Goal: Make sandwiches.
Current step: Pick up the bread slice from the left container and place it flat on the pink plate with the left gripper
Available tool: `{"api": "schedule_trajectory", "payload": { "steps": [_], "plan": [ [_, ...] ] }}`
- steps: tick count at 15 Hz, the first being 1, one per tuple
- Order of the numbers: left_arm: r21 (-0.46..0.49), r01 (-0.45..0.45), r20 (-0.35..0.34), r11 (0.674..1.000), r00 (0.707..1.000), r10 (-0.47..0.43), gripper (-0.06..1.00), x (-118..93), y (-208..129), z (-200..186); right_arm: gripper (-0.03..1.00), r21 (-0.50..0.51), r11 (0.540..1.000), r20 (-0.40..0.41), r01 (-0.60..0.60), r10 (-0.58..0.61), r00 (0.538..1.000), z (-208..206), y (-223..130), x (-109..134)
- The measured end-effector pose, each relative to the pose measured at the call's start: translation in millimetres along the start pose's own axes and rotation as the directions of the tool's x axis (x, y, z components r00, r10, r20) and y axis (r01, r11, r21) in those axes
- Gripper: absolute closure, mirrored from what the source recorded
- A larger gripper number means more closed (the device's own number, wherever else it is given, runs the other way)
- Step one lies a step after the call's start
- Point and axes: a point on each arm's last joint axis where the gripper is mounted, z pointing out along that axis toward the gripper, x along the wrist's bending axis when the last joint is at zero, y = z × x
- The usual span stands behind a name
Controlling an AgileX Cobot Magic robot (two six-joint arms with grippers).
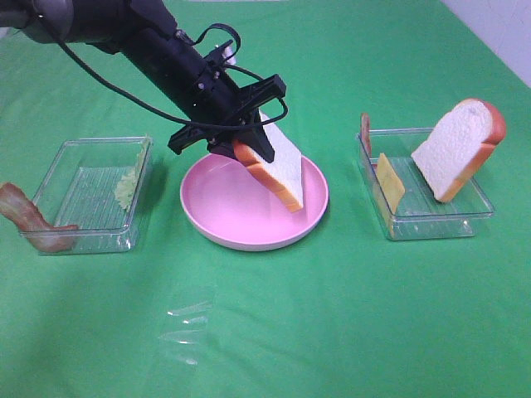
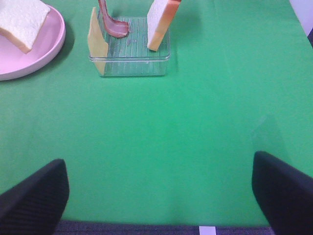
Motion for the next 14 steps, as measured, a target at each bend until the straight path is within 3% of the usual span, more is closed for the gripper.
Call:
{"api": "schedule_trajectory", "payload": {
  "steps": [14],
  "plan": [
    [-0.004, 0.063, 0.017, 0.998, 0.998, -0.063, 0.74, 14, 3, 24, -0.02, 0.000, 1.000, 0.000, 0.000, 0.000, 1.000, 0, 0, 0]
  ]
}}
